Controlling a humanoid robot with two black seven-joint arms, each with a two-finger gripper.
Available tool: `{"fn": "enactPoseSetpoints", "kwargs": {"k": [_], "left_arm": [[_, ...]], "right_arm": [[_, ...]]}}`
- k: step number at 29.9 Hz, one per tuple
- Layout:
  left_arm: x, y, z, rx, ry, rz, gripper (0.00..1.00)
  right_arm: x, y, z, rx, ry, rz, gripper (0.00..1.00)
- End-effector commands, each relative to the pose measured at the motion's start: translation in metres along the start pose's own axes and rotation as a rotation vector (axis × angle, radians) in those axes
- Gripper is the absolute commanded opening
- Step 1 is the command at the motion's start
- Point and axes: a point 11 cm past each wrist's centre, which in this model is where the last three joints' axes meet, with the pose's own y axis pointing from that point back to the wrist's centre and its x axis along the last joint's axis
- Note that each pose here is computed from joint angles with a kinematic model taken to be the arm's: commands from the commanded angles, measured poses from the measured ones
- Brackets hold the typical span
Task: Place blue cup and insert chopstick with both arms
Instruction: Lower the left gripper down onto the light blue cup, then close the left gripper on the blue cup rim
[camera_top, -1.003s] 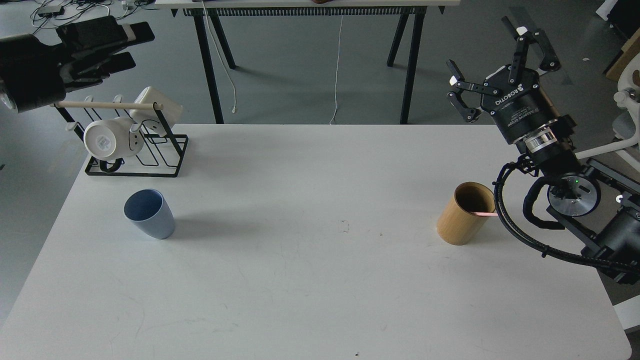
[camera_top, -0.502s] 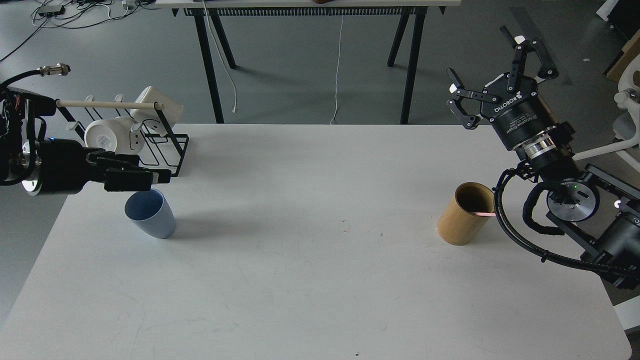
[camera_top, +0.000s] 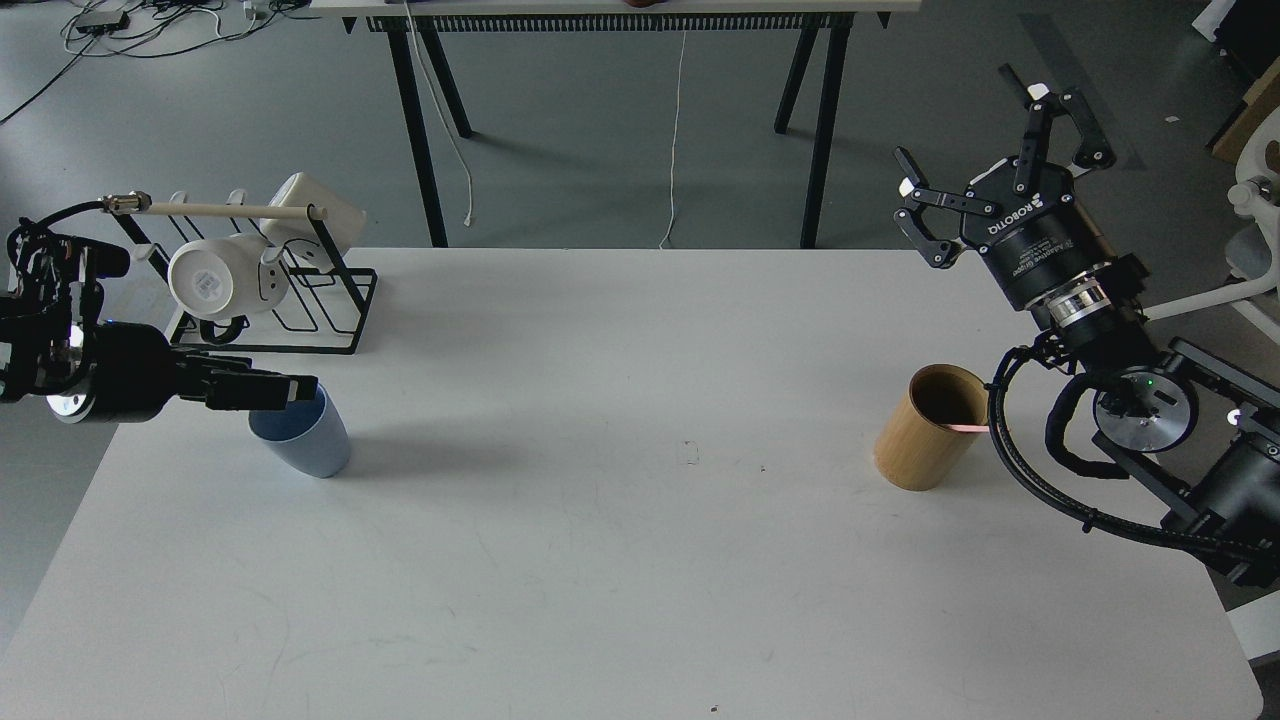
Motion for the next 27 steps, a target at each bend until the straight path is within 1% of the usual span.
{"fn": "enactPoseSetpoints", "kwargs": {"k": [1, 8, 22, 27], "left_arm": [[-0.001, -0.006, -0.01, 0.023, 0.021, -0.003, 0.99], [-0.007, -0.016, -0.027, 0.067, 0.055, 0.013, 0.98], [-0.022, -0.032, -0.046, 0.123, 0.062, 0.014, 0.97], [-0.028, -0.038, -0.048, 0.131, 0.076, 0.004, 0.93]], "right_arm": [[0.001, 0.001, 0.001, -0.002, 0.0, 0.002, 0.99], [0.001, 0.002, 0.001, -0.003, -0.001, 0.005, 0.99], [0.003, 0.005, 0.003, -0.008, -0.003, 0.01, 0.99], [0.004, 0.006, 0.002, -0.008, 0.001, 0.014, 0.99]]}}
